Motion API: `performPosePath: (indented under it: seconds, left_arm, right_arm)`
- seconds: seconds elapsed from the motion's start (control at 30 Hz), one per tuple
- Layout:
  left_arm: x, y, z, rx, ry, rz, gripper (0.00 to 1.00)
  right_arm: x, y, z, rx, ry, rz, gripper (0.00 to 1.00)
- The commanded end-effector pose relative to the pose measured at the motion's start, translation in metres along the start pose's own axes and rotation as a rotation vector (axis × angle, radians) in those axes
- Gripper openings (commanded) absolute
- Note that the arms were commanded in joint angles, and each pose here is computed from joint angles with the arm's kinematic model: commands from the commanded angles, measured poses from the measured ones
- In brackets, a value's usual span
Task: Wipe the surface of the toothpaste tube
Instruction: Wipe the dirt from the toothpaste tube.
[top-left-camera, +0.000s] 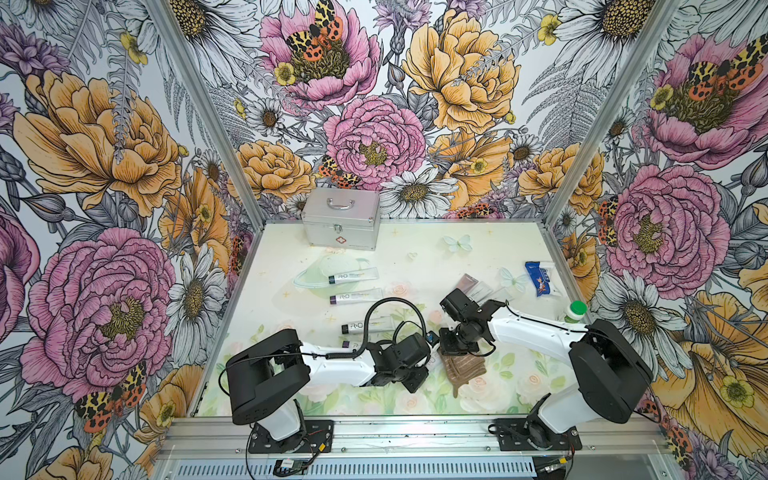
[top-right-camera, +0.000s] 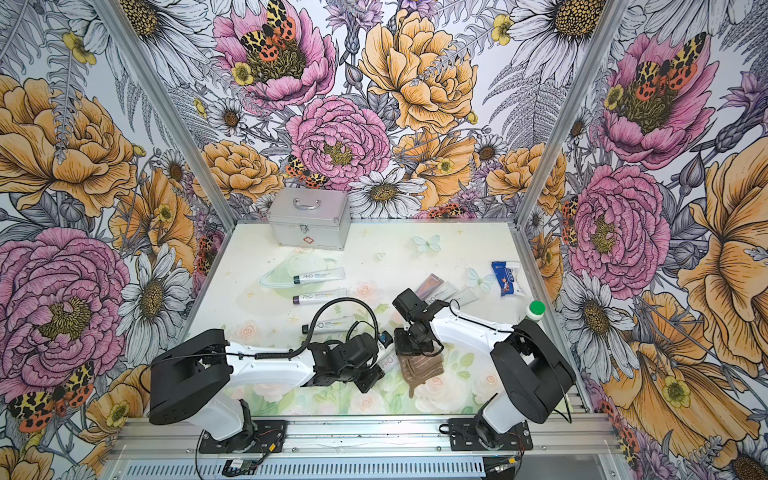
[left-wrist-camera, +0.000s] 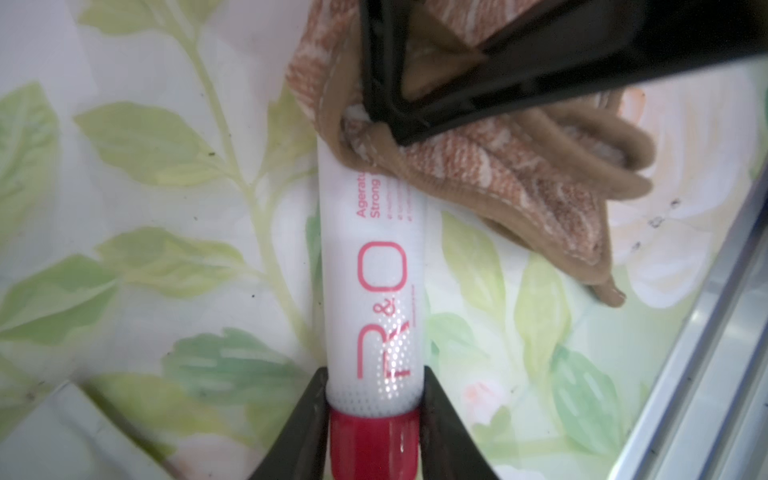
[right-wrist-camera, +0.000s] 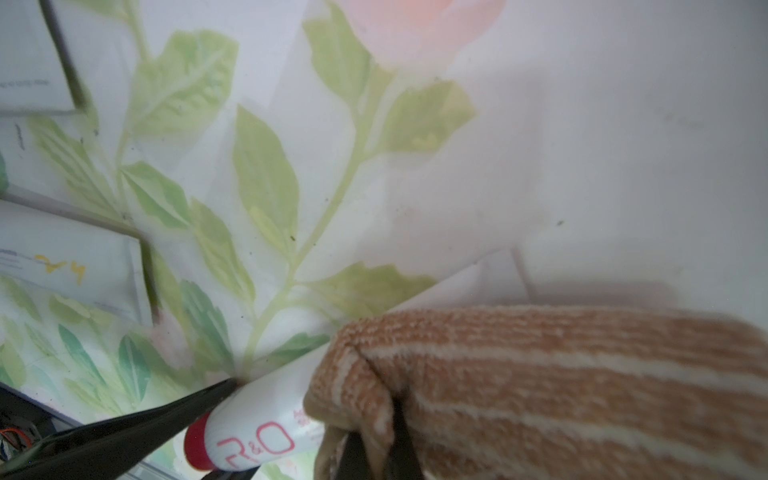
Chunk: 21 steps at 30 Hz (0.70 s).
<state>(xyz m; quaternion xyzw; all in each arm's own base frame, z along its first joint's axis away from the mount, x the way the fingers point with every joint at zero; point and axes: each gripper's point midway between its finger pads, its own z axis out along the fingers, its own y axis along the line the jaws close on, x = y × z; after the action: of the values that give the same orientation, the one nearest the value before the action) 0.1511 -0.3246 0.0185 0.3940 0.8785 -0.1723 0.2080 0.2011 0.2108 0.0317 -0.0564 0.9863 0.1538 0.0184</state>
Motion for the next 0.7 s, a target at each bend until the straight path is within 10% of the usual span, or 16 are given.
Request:
performPosePath:
  seconds: [0.0, 0.67]
  left_arm:
    - [-0.016, 0.006, -0.005, -0.018, -0.074, 0.002, 0.34]
    - [-0.024, 0.039, -0.019, -0.098, -0.088, -0.053, 0.35]
  right_arm:
    - [0.03, -0.022, 0.023, 0.09, 0.132, 0.011, 0.0]
    - [0.001, -0.082, -0.011, 0.134, -0.005, 0.154, 0.0]
